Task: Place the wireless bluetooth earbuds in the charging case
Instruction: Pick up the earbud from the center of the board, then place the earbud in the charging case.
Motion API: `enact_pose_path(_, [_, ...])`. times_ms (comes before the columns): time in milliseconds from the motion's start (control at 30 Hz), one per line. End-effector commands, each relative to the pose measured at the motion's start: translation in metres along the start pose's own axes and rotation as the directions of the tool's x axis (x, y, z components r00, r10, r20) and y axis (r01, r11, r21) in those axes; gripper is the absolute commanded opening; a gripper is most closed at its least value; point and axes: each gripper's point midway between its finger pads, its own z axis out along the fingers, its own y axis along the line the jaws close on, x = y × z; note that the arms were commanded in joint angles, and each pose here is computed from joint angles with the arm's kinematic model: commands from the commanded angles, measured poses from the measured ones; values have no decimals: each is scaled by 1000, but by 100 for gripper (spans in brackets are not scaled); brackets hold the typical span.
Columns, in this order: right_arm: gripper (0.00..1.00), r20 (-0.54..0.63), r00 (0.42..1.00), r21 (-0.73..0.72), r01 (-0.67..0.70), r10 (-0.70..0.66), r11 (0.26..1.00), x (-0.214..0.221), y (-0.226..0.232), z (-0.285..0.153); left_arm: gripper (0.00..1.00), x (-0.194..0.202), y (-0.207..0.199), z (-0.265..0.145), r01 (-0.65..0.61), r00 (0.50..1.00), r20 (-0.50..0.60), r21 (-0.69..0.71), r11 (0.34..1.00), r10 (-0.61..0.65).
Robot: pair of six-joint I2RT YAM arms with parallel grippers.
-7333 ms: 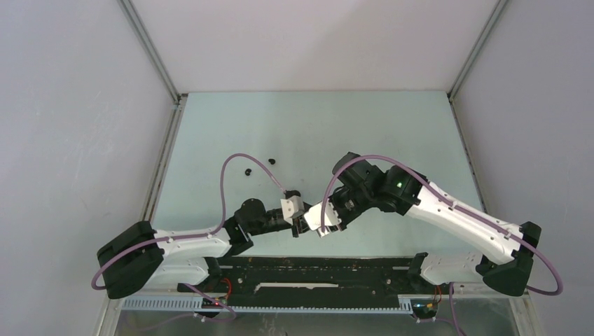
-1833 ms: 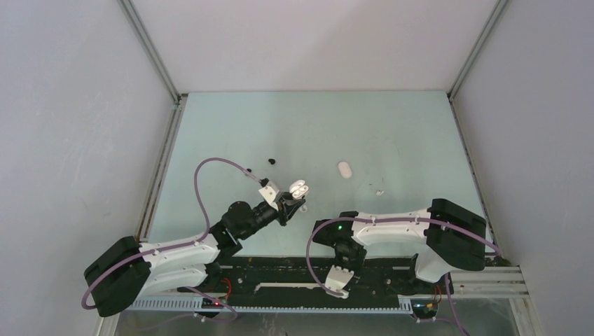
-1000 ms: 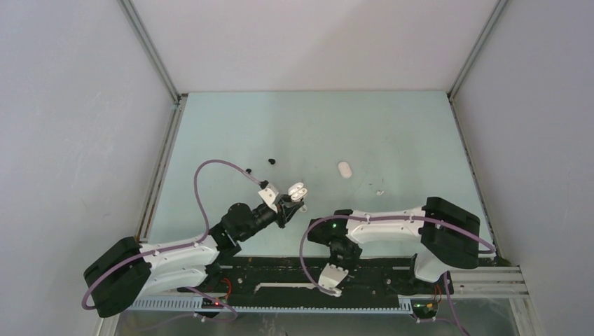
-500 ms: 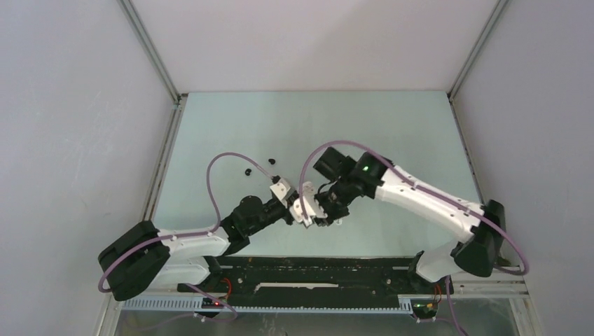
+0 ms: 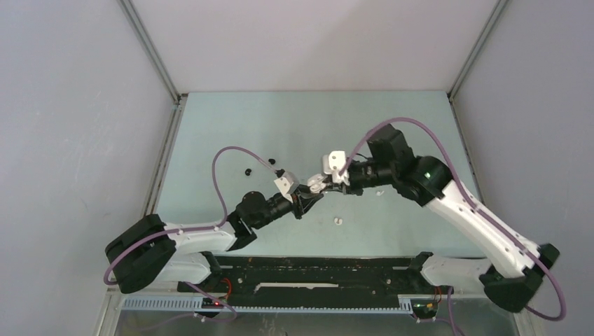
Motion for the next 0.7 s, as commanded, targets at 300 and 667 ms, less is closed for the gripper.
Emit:
enact_pose_path(300, [0, 239, 851, 484, 313, -467, 818, -48, 0, -19, 1, -49, -31, -1, -56, 986, 163, 137, 989, 33])
enact_pose_path(667, [0, 213, 838, 530, 334, -503, 780, -46, -12, 1, 1, -48, -49, -7, -103, 983, 170, 217, 971, 66])
